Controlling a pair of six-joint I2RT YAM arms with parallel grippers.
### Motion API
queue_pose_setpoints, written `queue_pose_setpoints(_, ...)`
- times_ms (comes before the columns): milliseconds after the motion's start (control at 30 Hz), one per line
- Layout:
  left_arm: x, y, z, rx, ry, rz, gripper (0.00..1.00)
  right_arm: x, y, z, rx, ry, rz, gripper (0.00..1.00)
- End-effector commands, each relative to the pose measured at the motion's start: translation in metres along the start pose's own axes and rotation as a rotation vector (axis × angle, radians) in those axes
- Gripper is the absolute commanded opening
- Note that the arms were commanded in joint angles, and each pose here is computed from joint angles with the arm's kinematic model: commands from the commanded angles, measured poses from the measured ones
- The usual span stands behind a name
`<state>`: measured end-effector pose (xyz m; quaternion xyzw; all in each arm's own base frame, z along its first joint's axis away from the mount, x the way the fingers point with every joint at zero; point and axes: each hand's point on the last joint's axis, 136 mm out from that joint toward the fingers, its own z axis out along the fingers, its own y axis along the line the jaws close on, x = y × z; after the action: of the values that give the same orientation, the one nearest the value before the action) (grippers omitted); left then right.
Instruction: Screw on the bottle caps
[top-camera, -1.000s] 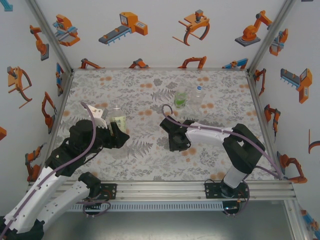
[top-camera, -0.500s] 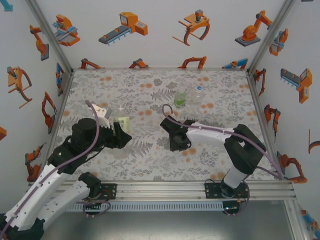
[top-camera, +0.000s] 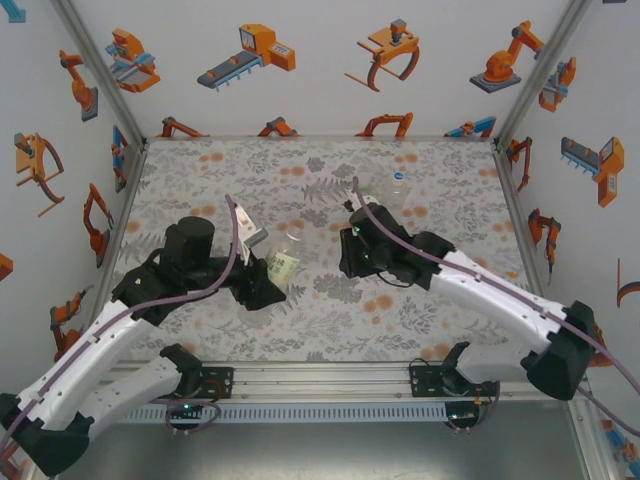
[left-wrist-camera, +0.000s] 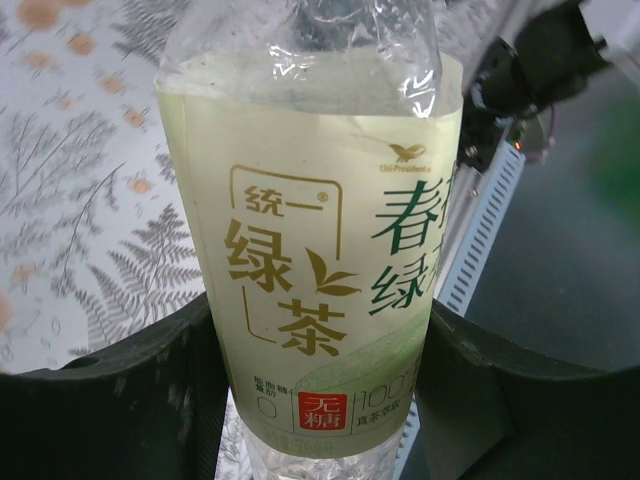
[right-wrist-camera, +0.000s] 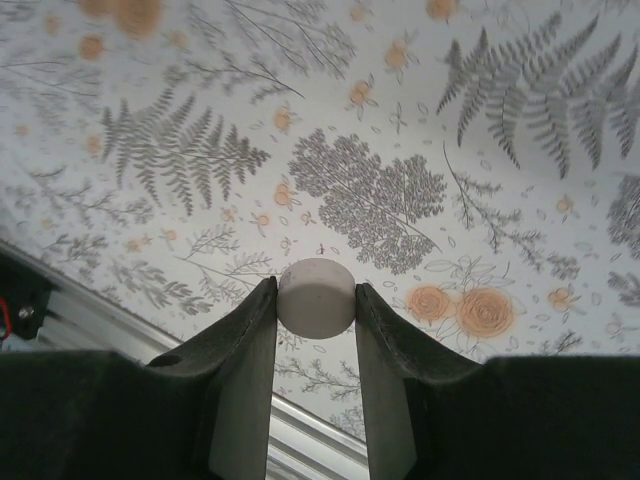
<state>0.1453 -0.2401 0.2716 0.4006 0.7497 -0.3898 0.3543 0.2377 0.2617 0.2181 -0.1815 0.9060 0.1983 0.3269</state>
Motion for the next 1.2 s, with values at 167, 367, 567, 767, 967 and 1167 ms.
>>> queue_pose_setpoints(167,0.014,-0.047,-0.006,0.169,0.045,0.397,0.00,-0.045,0.055,-0.087,-0.302,-0.247,-0.326,0.15)
queue_pose_setpoints(367,0.023,-0.045,-0.004,0.159,0.099,0.427,0.00,-0.040,0.100,-0.142,-0.581,-0.304,-0.543,0.15)
queue_pose_setpoints(567,0.027,-0.045,-0.003,0.161,0.118,0.441,0.00,-0.037,0.128,-0.172,-0.783,-0.364,-0.622,0.16)
queue_pose_setpoints(767,0.029,-0.046,-0.003,0.167,0.125,0.458,0.00,-0.023,0.136,-0.170,-0.851,-0.362,-0.708,0.18)
queue_pose_setpoints(967,0.030,-0.047,-0.003,0.176,0.138,0.470,0.00,-0.010,0.144,-0.168,-0.924,-0.362,-0.765,0.17)
queue_pose_setpoints(1167,0.036,-0.055,-0.005,0.229,0.160,0.502,0.00,-0.003,0.147,-0.159,-0.948,-0.341,-0.771,0.17)
